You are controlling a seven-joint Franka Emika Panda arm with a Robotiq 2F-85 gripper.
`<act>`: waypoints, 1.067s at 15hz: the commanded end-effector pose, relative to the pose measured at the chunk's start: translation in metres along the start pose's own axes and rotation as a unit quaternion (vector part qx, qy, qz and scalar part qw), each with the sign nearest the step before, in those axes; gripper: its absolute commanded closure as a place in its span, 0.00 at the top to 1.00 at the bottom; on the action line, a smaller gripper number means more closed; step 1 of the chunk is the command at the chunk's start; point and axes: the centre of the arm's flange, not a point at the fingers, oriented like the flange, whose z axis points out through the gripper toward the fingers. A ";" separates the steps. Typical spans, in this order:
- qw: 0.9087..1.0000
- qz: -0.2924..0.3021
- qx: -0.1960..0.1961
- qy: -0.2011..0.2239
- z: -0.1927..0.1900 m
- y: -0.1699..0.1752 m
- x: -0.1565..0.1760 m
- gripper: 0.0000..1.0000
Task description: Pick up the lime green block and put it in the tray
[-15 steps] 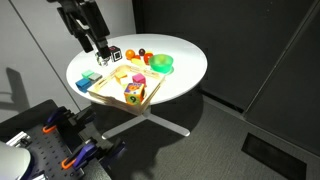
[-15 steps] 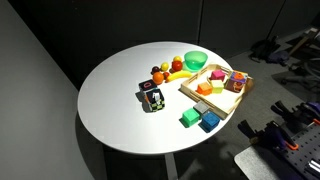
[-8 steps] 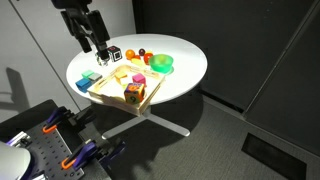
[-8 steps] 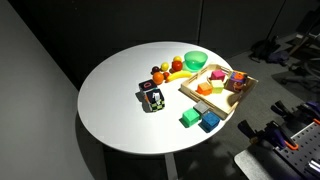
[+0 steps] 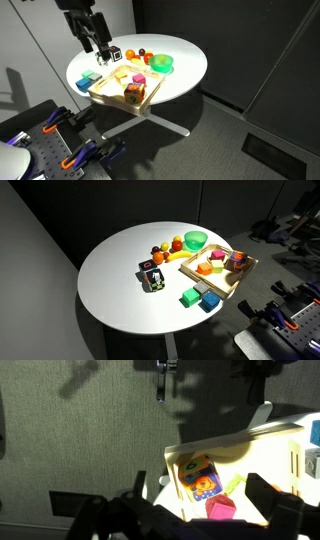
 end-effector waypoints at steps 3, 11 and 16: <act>1.000 0.000 0.000 -0.001 0.001 0.000 0.001 1.00; 1.000 0.000 0.000 -0.001 0.000 0.000 0.001 1.00; 1.000 0.000 -0.001 -0.001 0.000 -0.002 0.003 1.00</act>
